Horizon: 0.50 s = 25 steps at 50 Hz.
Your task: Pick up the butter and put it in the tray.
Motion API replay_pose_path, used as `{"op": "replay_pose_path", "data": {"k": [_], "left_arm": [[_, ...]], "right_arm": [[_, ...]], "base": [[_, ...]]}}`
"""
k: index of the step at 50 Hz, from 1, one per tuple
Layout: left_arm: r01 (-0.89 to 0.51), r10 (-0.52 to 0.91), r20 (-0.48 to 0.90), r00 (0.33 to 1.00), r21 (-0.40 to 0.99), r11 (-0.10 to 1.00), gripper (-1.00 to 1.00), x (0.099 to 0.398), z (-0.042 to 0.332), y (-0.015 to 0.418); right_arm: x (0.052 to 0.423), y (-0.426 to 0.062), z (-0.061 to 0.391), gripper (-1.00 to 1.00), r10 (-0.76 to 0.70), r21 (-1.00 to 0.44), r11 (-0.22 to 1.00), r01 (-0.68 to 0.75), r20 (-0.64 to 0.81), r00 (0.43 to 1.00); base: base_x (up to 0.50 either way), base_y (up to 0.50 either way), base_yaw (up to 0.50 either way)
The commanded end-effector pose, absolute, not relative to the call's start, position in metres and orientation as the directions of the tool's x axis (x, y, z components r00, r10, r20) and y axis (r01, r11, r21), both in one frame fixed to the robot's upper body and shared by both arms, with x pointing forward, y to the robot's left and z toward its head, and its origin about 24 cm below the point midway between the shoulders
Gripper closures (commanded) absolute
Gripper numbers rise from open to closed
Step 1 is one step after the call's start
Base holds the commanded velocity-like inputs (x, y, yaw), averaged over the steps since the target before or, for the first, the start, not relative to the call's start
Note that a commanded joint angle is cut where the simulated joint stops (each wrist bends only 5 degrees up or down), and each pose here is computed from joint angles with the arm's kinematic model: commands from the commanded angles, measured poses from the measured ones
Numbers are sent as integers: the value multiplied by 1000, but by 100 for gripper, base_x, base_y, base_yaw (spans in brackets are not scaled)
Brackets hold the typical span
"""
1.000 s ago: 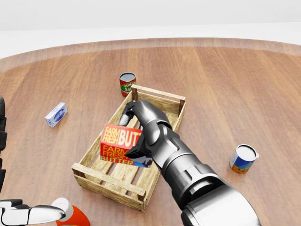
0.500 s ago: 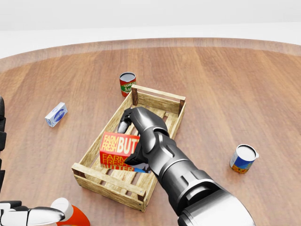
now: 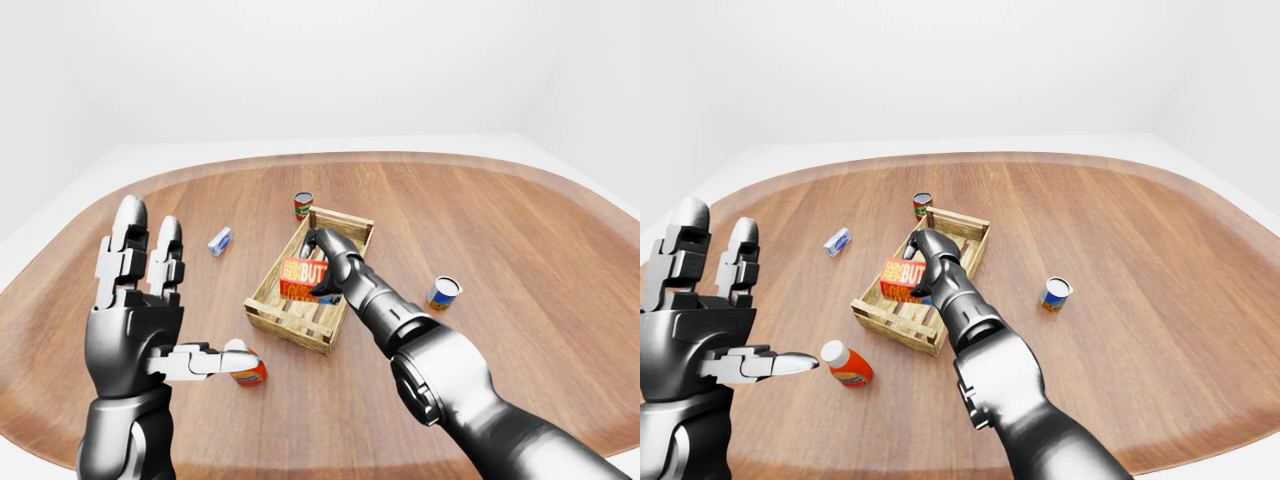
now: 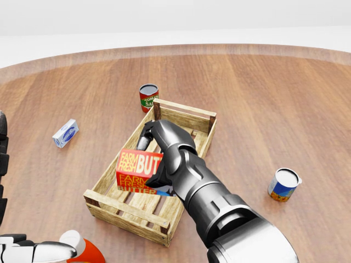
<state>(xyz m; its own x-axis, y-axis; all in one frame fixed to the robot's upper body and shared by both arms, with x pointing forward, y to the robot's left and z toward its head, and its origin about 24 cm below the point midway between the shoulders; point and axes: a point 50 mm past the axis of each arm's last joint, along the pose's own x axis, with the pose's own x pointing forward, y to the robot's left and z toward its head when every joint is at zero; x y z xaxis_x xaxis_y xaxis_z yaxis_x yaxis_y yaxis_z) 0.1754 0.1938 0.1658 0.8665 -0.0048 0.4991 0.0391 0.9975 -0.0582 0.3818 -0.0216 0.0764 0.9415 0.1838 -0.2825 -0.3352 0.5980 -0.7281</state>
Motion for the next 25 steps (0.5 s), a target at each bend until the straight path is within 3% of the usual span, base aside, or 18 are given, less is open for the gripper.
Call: {"op": "replay_pose_path", "data": {"k": [1,12,13,14,25], "left_arm": [[43,-10,493,870,-56,998,-100,176,165,192],[45,-12,494,869,-55,997,-100,175,165,193],[44,-11,497,868,-55,997,-100,174,165,193],[44,-10,501,866,-56,997,-100,174,166,193],[46,-13,489,872,-57,997,-100,176,163,193]], "right_arm": [[386,-21,86,100,169,-736,612,-291,-237,957],[385,-22,84,100,163,-728,622,-288,-240,957],[385,-22,85,-69,163,-731,620,-287,-238,958],[385,-22,84,-100,166,-727,621,-293,-243,956],[384,-21,81,-100,176,-720,620,-312,-260,949]], "base": [[0,0,0],[0,0,0],[0,0,0],[0,0,0],[0,0,0]]}}
